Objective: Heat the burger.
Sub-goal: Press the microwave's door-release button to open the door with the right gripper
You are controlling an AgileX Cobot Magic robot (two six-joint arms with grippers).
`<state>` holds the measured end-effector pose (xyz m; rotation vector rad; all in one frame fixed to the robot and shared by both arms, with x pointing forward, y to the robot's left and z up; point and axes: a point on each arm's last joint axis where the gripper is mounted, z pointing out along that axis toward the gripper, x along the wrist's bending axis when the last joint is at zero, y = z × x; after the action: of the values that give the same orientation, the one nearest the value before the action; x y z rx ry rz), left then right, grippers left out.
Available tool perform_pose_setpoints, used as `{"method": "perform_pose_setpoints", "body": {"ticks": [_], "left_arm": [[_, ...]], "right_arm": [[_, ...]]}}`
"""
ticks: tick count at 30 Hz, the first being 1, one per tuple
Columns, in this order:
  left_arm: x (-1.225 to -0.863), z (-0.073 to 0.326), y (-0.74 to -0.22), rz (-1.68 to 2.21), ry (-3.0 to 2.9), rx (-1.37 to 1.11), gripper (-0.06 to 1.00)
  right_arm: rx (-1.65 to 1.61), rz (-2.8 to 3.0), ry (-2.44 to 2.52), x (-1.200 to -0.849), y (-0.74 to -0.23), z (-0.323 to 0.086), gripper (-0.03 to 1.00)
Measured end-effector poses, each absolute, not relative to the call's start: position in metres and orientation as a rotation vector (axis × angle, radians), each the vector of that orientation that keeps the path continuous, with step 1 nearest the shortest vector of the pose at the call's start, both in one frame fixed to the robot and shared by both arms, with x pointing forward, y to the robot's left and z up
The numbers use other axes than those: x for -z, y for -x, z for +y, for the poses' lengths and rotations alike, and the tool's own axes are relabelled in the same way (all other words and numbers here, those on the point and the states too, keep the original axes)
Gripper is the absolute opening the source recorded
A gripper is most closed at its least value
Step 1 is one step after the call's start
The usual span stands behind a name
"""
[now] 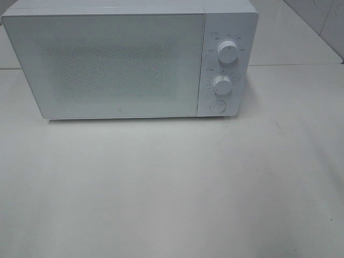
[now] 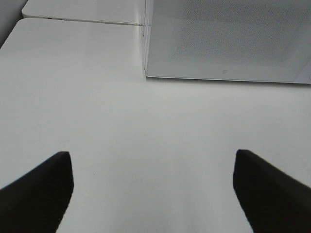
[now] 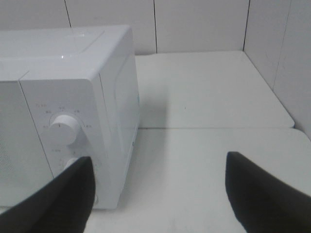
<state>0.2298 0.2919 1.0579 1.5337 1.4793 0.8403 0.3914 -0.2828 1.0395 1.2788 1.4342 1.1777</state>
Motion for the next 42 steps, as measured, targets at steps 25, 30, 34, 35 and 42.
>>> {"method": "perform_pose_setpoints", "body": {"ticks": [25, 30, 34, 35, 42], "left_arm": [[-1.058, 0.292, -0.23, 1.479, -1.534, -0.84, 0.82], [-1.058, 0.292, -0.23, 1.479, -1.534, -0.84, 0.82], [-1.058, 0.292, -0.23, 1.479, -1.534, -0.84, 0.82], [-1.058, 0.292, -0.23, 1.479, -1.534, -0.84, 0.82], [-1.058, 0.292, -0.23, 1.479, -1.534, -0.84, 0.82]], "right_arm": [[-1.204, 1.348, -1.311, -0.952, -0.441, -0.276, 0.71], [-1.168, 1.394, -1.263, -0.941, -0.442, -0.258, 0.71], [-1.093, 1.472, -1.278, -0.923, -0.439, -0.239, 0.71], [-1.072, 1.486, -1.3, -0.917, -0.438, -0.233, 0.71], [-1.084, 1.53, -1.306, -0.909, -0.441, -0.205, 0.71]]}}
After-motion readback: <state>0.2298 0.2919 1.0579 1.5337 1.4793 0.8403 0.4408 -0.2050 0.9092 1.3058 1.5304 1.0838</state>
